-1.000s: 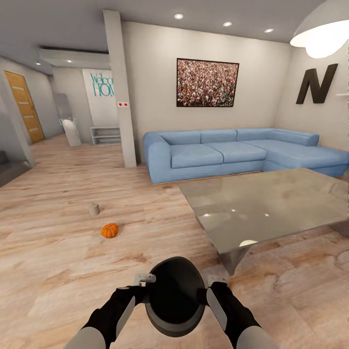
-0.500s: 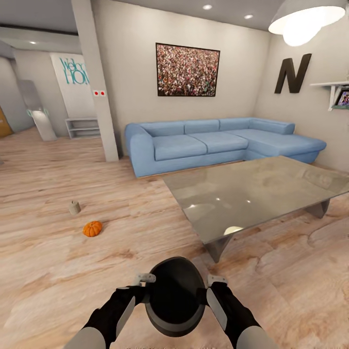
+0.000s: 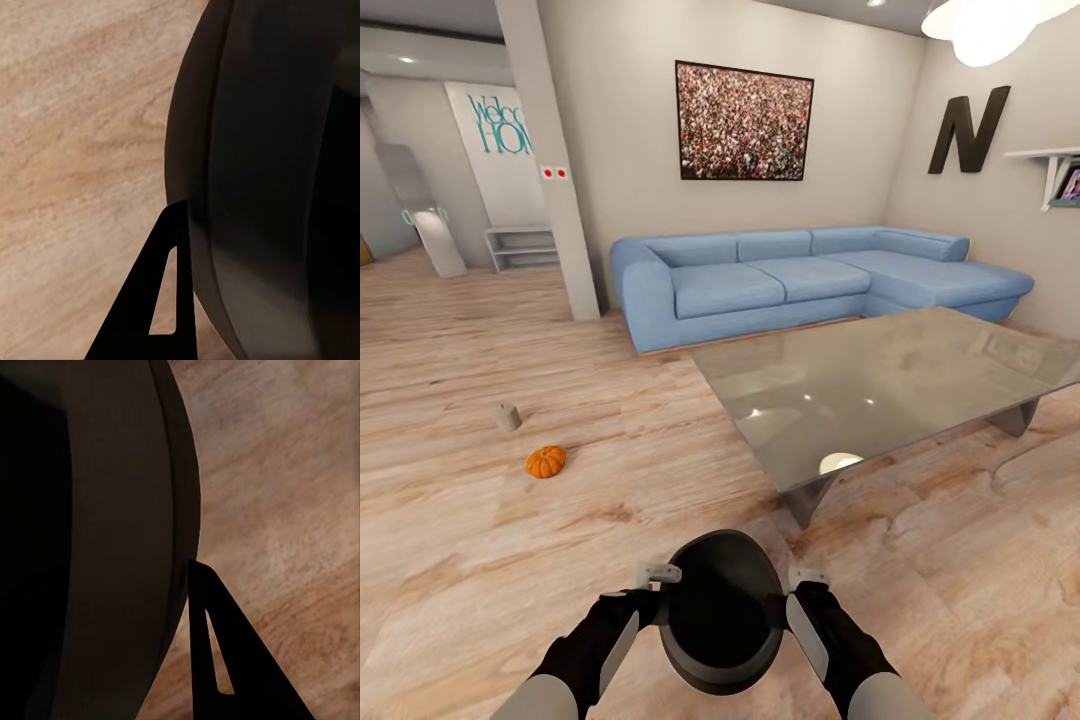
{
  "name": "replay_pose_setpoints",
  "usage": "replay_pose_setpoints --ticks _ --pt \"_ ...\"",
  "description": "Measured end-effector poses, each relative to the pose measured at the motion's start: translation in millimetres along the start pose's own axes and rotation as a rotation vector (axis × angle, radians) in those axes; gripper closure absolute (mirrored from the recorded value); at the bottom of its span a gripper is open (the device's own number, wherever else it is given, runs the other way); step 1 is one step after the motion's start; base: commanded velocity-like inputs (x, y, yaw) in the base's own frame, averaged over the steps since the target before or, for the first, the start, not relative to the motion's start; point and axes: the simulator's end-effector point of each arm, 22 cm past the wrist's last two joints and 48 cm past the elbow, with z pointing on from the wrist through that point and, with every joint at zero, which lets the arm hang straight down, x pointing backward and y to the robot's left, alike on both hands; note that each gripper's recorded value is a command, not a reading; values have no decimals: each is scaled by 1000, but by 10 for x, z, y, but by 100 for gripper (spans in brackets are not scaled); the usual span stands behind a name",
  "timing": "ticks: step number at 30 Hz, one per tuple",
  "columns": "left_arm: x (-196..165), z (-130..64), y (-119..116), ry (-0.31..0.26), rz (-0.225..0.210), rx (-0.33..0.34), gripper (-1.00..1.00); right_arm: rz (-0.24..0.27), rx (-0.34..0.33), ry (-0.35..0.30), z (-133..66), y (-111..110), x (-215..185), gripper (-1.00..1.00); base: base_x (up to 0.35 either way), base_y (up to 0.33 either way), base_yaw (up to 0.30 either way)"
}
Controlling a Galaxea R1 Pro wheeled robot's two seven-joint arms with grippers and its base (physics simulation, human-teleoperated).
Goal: Place each of the two pumpkins and all three candles from the living room inside a cabinet in the living room (use any cabinet), then make sure every cabinet is closed, and position the cauldron so it is next to a table in the living room.
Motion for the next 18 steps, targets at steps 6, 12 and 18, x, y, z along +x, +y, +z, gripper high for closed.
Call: replay_pose_setpoints --ticks 6,12,18 --pt "1 0 1 0 0 0 100 1 0 0 0 0 2 100 24 0 0" --pt "3 -3 1 2 1 0 100 1 -1 1 -1 1 7 100 216 0 0" --pt "3 -4 1 3 2 -1 100 2 -1 2 0 1 10 100 316 29 -47"
